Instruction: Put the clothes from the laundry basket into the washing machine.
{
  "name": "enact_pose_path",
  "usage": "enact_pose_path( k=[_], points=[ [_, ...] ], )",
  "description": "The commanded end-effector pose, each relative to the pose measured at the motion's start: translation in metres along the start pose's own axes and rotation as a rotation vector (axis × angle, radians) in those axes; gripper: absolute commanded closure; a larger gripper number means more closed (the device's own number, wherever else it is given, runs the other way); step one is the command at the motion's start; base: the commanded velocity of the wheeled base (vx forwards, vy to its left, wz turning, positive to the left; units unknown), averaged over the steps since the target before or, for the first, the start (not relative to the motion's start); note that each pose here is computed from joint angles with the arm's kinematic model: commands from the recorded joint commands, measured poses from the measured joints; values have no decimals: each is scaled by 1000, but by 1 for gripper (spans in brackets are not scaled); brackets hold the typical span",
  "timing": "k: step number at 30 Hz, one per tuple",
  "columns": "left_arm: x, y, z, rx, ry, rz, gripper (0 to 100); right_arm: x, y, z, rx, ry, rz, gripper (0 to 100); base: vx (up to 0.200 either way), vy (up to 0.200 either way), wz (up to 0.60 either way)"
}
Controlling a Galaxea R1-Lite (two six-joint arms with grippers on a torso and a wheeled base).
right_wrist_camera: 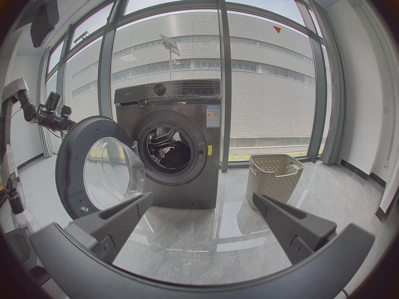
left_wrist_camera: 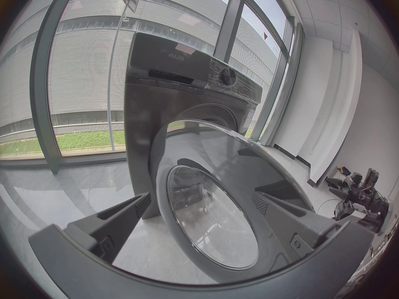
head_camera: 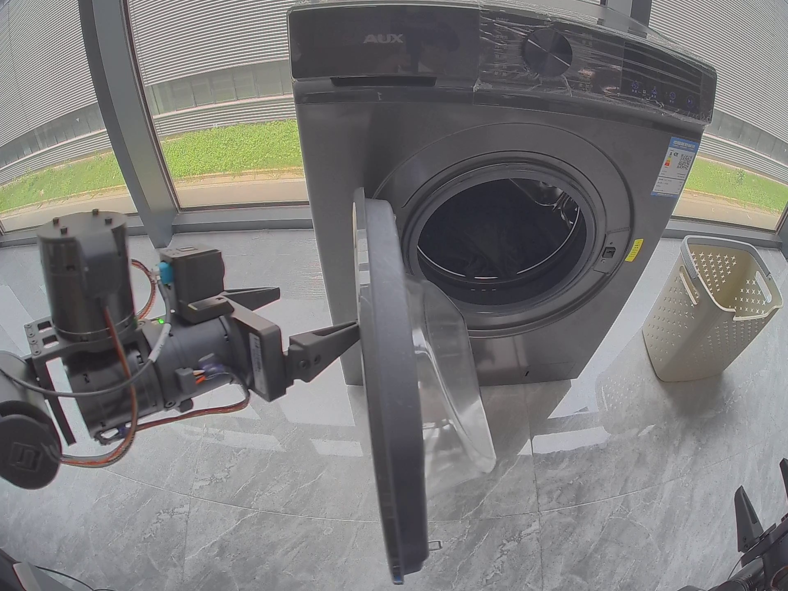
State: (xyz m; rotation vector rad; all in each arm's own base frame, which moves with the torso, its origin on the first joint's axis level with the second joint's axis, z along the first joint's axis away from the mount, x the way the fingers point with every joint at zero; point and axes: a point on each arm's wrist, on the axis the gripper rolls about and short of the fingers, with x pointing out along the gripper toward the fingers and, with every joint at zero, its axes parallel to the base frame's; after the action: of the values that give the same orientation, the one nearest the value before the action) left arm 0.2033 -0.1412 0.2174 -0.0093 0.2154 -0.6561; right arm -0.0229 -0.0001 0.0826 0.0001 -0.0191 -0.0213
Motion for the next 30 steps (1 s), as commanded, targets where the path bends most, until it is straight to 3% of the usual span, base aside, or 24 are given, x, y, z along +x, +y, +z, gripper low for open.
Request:
enact_pose_path(
  k=[1,9,13,20,30],
  points=[
    [36,-5,-8,-21,36,-20,0,0,0,-5,0,1,0,0,0,0,0],
    [63,-12,-3,-43,1,-18,0,0,0,-5,0,1,-2,0,0,0,0],
    [76,-18,2,-67,-30,-26,0,0,0,-5,0,1,0,0,0,0,0],
    [101,-18,5,-77,-77,-11,0,0,0,-5,0,1,0,0,0,0,0],
    [141,-20,10,-119,-165,32,0,0,0,-5,0,1,0,0,0,0,0]
  ],
)
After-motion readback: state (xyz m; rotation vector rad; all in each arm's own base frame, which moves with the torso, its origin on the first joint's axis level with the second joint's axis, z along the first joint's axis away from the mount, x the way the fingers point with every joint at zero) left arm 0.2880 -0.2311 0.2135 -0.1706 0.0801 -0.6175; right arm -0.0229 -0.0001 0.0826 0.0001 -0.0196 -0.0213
